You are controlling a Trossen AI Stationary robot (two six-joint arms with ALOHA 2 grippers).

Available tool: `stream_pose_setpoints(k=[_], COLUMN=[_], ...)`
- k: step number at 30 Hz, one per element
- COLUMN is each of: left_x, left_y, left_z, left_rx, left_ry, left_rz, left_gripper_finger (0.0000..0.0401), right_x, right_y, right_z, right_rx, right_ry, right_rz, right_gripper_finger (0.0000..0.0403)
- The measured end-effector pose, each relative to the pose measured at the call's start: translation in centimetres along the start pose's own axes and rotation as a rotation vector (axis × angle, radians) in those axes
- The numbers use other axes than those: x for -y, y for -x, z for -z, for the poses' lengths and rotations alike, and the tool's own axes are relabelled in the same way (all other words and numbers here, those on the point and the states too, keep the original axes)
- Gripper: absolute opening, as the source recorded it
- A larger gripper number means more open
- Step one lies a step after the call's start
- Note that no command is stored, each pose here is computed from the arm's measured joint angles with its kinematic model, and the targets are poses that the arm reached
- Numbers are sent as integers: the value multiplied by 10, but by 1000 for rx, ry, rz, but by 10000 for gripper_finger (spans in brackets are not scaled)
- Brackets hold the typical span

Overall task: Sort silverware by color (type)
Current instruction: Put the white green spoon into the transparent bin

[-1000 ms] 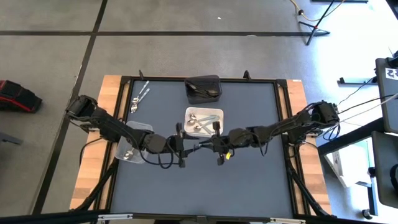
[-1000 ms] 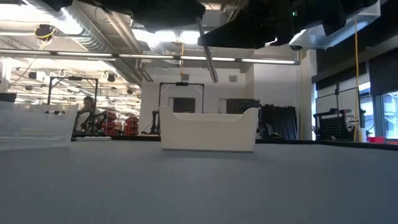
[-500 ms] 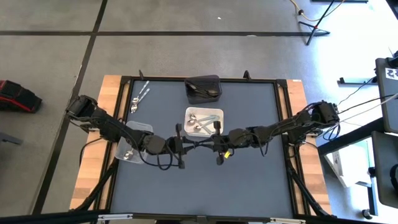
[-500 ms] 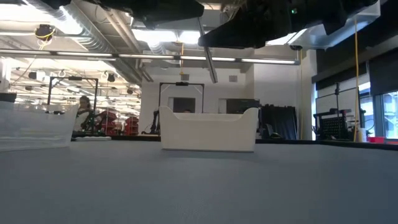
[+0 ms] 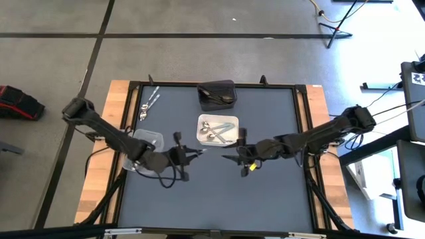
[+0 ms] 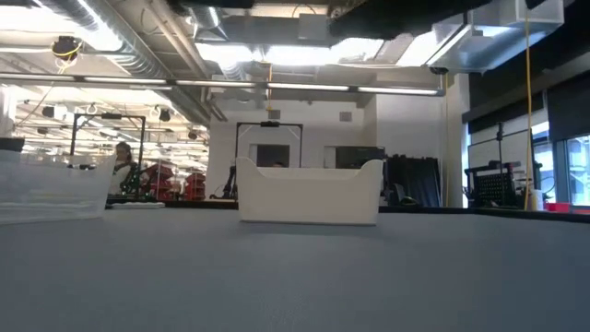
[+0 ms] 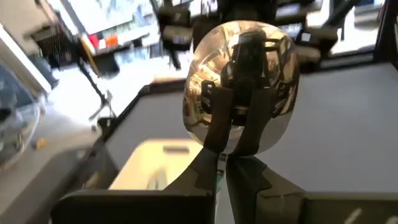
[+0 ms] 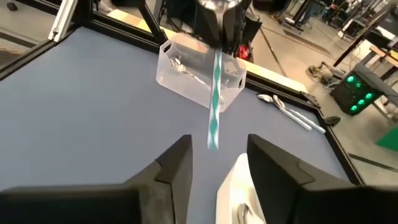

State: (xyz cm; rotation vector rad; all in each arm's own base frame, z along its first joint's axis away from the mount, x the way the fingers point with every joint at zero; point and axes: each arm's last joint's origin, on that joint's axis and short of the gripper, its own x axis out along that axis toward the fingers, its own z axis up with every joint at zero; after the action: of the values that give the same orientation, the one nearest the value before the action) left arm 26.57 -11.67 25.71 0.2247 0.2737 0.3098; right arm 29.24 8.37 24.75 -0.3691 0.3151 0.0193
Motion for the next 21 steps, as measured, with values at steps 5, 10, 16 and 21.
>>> stream_pose_setpoints(k=[5,10,16,21], left_x=[-23,-51,-63,-62], left_y=[24,49,69,76], left_z=[-21,-25,-10,12], left_rx=[-235,-603,-916,-1055], left_ry=[71,150,259,295], left_rz=[-21,-57,-131,-202], left_gripper_finger=[15,17,18,19], right_x=[3,2,2,2], right_y=[5,5,5,5], right_z=[1,4,4,5], right_rx=[-37,-65,-66,-68], right_ry=[-28,-30,-30,-29], right_rz=[1,0,-7,-9], right_gripper_finger=[146,145,145,144])
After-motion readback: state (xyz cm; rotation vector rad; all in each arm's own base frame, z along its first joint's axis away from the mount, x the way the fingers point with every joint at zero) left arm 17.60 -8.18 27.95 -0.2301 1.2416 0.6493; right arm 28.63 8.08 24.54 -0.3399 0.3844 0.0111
